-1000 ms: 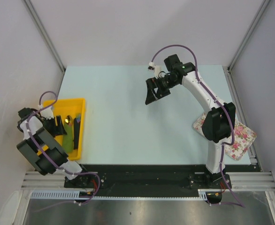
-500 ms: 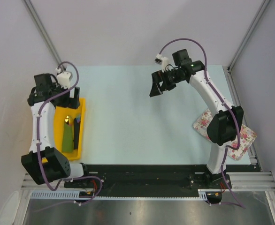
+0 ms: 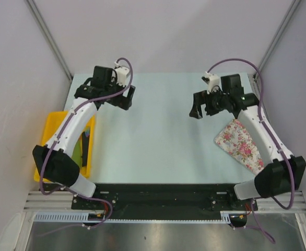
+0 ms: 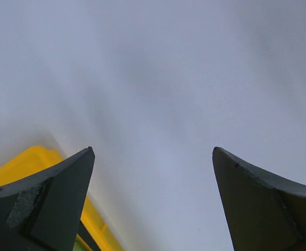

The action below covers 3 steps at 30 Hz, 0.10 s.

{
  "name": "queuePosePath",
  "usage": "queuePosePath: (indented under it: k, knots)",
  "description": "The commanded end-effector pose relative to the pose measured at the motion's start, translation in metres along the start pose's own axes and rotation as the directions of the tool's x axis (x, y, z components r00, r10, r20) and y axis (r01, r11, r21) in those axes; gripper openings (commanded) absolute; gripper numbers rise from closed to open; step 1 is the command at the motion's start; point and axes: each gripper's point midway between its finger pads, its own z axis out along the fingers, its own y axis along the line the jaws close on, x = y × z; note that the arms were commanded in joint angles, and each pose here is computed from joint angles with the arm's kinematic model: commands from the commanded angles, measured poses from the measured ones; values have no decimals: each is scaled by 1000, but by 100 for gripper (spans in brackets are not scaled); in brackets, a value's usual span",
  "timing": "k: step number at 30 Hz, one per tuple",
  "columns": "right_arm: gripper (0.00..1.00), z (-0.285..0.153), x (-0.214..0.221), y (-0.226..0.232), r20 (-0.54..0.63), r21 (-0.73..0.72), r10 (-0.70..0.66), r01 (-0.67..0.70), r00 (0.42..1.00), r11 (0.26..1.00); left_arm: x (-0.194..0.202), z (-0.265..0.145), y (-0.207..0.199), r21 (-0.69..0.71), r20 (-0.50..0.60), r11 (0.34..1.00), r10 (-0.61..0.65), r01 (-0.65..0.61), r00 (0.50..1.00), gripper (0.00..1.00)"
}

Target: Place the utensils on the paper napkin and roll it up

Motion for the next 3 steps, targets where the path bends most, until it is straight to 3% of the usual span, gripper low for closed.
queuePosePath:
  k: [1, 3]
  knots:
    - [100, -27, -2, -12, 139, 78, 22, -34, 990, 996, -16, 7, -15, -1, 44, 1000, -31, 31, 999, 100]
    - [100, -33, 4, -18, 159, 89, 50, -65, 986, 994, -18, 9, -21, 10, 50, 999, -40, 40, 998, 100]
